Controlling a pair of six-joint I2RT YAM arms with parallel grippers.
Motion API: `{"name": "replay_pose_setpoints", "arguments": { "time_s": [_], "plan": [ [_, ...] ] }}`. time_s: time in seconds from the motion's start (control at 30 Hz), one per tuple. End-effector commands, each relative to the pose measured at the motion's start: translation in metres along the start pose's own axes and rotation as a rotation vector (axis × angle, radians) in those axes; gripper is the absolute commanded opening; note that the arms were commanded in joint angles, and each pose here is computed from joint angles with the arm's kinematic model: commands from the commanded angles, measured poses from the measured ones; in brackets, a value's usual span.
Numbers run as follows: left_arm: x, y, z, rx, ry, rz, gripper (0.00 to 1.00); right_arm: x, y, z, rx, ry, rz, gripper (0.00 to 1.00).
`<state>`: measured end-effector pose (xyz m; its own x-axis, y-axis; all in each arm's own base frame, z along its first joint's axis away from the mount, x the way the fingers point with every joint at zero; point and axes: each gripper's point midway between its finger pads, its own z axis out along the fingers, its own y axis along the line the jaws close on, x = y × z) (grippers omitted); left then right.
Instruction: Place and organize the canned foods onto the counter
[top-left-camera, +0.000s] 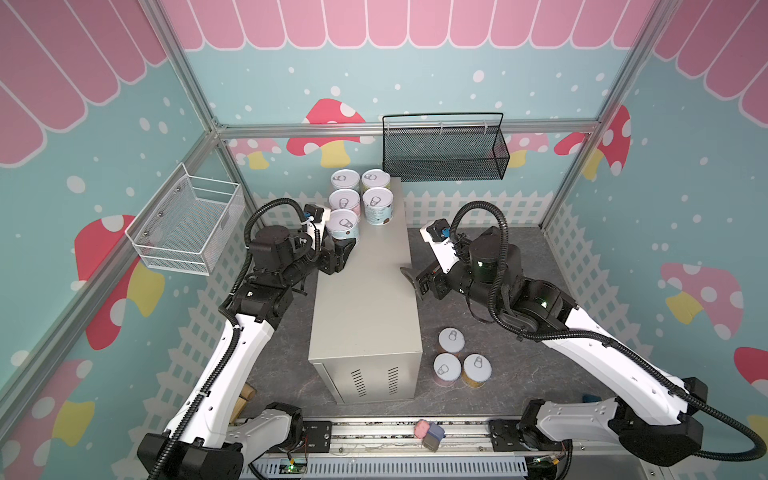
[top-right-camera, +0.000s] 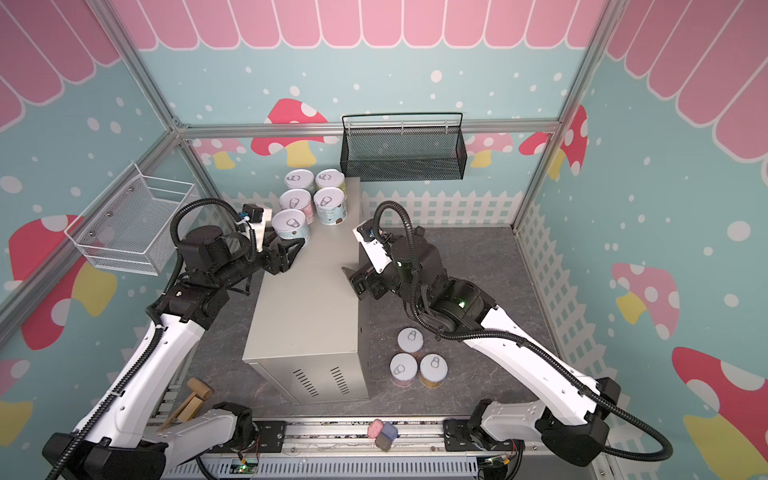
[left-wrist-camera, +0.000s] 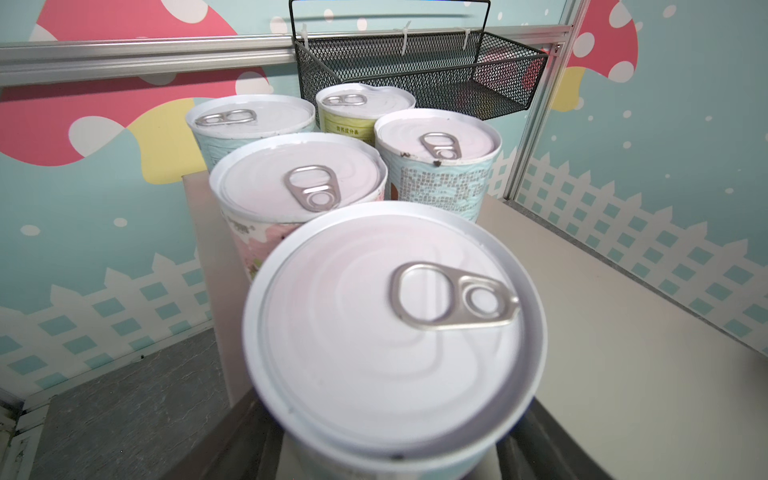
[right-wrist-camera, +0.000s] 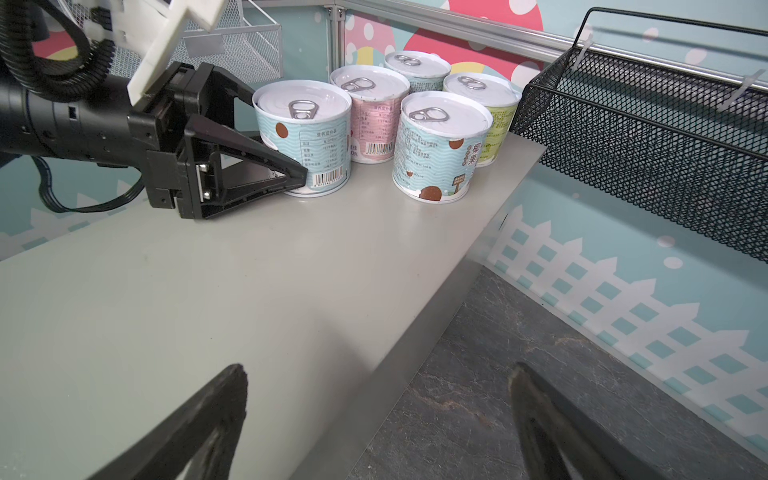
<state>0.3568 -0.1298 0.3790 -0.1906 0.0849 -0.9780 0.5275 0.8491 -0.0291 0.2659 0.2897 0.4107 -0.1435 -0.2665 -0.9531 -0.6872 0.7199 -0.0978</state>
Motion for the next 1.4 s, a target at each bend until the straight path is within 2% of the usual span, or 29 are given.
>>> {"name": "replay_pose_setpoints", "arguments": {
  "time_s": [0.0,0.2,0.43,0.53,0.63,0.97,1.37],
  "plan": [
    [0.009,0.0,0.002,0.015,0.043,-0.024,0.75,-0.007,-0.003,-0.009,0.005,-0.032,0.013,0.99],
    [0.006,-0.002,-0.003,0.013,0.03,-0.028,0.91,-0.009,-0.004,-0.007,0.008,-0.032,0.013,0.99],
    [-0.004,-0.003,-0.036,-0.056,-0.019,-0.047,0.98,-0.013,-0.019,-0.001,0.098,-0.007,0.053,1.0],
    [-0.006,-0.002,-0.054,-0.104,-0.014,-0.061,0.99,-0.011,-0.036,0.009,0.15,0.03,0.1,0.99],
    [-0.002,0.004,-0.067,-0.165,-0.001,-0.085,0.99,-0.007,-0.055,0.024,0.143,0.051,0.16,0.99],
    [0.011,0.039,-0.075,-0.316,0.032,-0.188,0.99,-0.016,-0.077,0.072,0.136,0.063,0.139,0.99],
    [0.013,0.057,-0.052,-0.279,0.053,-0.239,0.99,0.01,-0.117,0.114,0.188,0.124,0.204,0.99]
  ]
}}
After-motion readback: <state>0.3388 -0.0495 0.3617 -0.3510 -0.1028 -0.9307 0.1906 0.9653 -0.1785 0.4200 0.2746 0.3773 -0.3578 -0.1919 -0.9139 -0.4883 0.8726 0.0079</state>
